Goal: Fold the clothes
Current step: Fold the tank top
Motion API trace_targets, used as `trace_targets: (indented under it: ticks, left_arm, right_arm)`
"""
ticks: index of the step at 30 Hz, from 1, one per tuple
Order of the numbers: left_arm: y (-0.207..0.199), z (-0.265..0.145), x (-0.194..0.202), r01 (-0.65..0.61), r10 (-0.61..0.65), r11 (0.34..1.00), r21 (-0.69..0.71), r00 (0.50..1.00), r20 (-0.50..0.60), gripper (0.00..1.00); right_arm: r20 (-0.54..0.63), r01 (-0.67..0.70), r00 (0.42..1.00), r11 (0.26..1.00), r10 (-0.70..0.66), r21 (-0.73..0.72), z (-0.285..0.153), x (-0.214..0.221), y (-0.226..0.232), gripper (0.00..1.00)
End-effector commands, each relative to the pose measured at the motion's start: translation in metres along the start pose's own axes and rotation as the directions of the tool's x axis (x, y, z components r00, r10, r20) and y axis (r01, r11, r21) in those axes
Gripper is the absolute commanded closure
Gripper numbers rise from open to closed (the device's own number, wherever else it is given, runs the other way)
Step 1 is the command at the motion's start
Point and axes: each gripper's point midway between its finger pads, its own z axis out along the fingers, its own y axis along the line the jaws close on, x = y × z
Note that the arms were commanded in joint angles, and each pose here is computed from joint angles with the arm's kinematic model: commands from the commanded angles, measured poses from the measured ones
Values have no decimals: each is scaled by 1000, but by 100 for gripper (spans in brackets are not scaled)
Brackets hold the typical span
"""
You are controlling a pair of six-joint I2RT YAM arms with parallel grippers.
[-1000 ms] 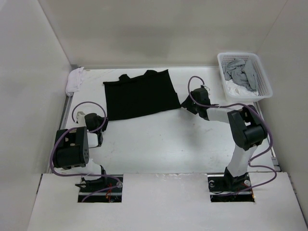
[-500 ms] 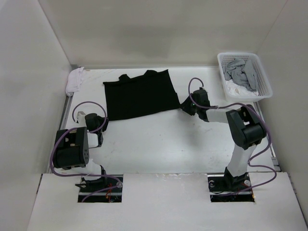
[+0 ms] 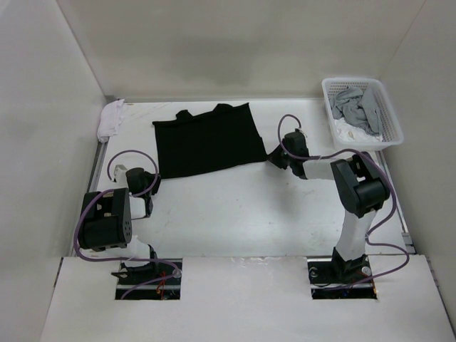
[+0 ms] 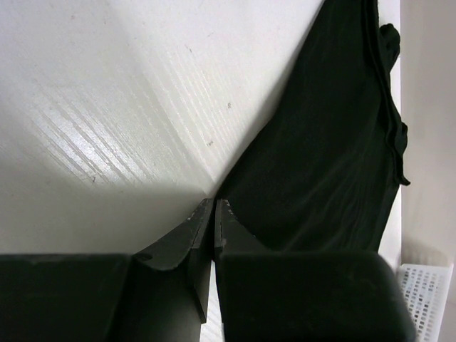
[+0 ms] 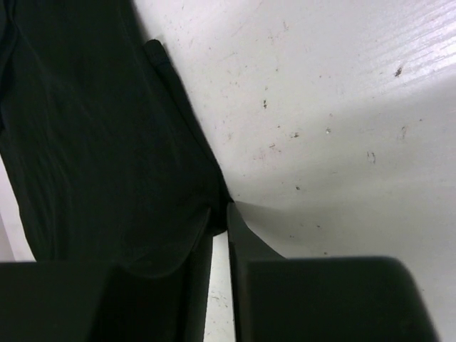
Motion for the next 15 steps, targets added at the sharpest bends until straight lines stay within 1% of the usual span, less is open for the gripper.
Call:
trace_targets:
  ticks: [1,5,7,9,12,15]
  left_arm:
    - [-6,-4,-5,-18,18,999,26,1000,25,98]
    - [-10,-5,-6,-14,13,999,39,1000,27,99]
    - [-21,-11,-8,-12,9,997,72,999,34,100]
    - [-42,-23,-12,-19,13,991,134,999,46,100]
    - [-85,-58,-21,-50,33,970,237,997,74,100]
    - [-132,-113,-48,-117,63,935,336,984,166,100]
  right_arm:
    - [60,1,998,1000,0,-24,5,-14,14,85]
    - [80,11,997,999,-8,-43,3,-19,19,96]
    - [117,39,993,996,-29,-76,-9,-23,29,97]
    - [163,73,985,993,-57,-90,-28,-30,40,99]
    - [235,146,965,982,-116,-116,-67,-36,60,99]
    - [329,228,927,966,-177,-121,-123,-39,80,99]
